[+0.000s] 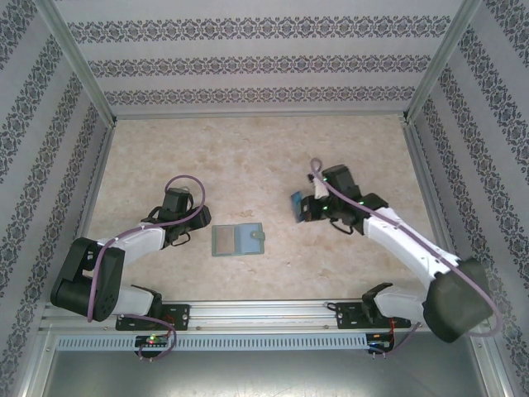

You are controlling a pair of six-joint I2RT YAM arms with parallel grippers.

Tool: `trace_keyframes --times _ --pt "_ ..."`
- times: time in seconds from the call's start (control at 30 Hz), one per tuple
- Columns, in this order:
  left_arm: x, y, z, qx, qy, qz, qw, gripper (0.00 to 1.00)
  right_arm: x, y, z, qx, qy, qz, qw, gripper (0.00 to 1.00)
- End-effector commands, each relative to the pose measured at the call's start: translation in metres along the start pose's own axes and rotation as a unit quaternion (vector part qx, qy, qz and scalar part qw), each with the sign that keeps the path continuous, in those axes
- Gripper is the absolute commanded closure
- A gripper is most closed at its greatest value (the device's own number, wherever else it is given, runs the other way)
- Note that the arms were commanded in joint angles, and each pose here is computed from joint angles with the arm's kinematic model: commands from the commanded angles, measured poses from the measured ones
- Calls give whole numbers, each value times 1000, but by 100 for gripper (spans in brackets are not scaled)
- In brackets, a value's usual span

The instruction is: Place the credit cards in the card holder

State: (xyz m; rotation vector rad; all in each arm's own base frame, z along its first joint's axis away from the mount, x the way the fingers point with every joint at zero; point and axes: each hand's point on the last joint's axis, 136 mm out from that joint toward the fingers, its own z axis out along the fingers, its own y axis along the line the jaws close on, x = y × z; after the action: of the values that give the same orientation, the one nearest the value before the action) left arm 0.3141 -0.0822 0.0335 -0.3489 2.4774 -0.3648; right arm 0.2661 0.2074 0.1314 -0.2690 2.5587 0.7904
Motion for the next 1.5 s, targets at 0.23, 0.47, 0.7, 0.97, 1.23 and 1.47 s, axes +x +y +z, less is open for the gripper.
trace_keyframes --times 0.23,0.47,0.7,0.97,1.23,1.47 --pt "33 -31 -32 104 74 -32 991 39 38 95 65 -254 147 70 954 96" --pt "75 -33 -45 115 170 -43 978 59 57 103 99 -290 220 116 924 93" --pt "85 -39 -44 98 189 -18 977 63 58 91 119 -270 229 133 926 92" --pt "97 -30 -32 81 203 -31 975 70 52 82 131 -256 224 149 928 95" --pt "111 -23 -24 65 228 -30 971 75 65 70 128 -241 226 159 930 93" --pt "111 -21 -21 58 228 -30 971 76 71 66 131 -232 217 165 934 93"
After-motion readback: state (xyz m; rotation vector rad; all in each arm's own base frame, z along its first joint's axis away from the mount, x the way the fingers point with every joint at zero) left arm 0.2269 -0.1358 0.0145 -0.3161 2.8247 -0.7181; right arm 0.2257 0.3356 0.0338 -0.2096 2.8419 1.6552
